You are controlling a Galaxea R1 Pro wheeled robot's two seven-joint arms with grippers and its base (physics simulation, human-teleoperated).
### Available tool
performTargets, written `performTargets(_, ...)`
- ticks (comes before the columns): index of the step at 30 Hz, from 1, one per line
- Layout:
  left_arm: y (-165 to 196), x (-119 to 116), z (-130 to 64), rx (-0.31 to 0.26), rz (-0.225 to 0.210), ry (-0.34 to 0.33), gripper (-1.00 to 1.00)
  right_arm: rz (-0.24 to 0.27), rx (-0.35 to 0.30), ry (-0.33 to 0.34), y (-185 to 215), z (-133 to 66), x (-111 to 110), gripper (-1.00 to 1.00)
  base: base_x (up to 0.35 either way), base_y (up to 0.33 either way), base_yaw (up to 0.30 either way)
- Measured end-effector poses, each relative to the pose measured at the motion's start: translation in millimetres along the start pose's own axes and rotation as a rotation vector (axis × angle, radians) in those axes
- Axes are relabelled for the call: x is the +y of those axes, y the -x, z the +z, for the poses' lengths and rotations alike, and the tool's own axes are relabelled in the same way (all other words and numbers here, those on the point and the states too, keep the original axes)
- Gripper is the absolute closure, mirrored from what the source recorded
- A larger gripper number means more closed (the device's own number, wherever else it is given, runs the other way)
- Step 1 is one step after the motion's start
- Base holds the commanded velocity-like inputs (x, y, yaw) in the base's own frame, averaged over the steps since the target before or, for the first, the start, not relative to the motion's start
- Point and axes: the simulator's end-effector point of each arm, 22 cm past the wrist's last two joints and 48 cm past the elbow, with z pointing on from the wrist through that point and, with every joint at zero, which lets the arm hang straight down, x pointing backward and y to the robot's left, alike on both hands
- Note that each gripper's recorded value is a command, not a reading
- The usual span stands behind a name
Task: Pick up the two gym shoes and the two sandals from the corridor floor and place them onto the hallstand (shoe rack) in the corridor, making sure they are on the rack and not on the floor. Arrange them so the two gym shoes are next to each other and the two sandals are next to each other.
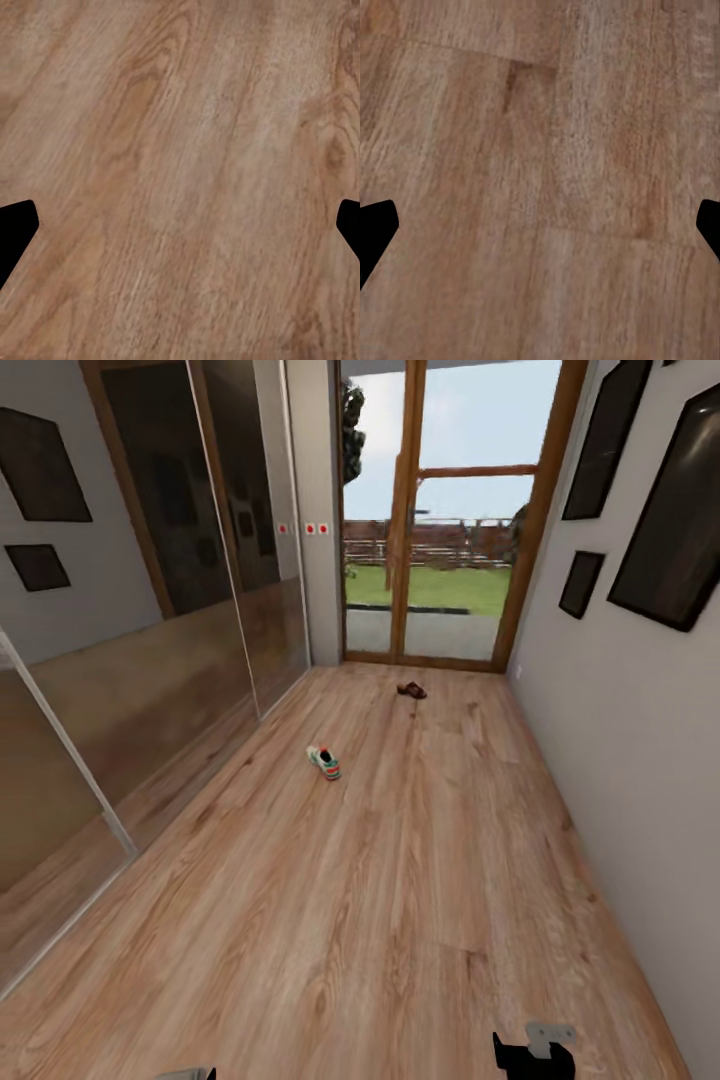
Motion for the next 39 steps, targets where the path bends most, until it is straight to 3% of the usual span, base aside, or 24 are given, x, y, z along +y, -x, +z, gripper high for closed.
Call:
performTargets(15, -3.2, 0.1, 0.0, 0.007, 0.000, 0.000, -1.00, -0.001, 0.007, 0.000, -3.4, 0.6, 0.1, -1.00, 0.339, -0.011, 0.265)
performTargets(39, -9.3, 0.7, 0.0, 0.021, 0.001, 0.001, -1.00, -0.002, 0.021, 0.002, -10.2, 1.6, 1.5, -1.00, 0.328, -0.112, 0.265)
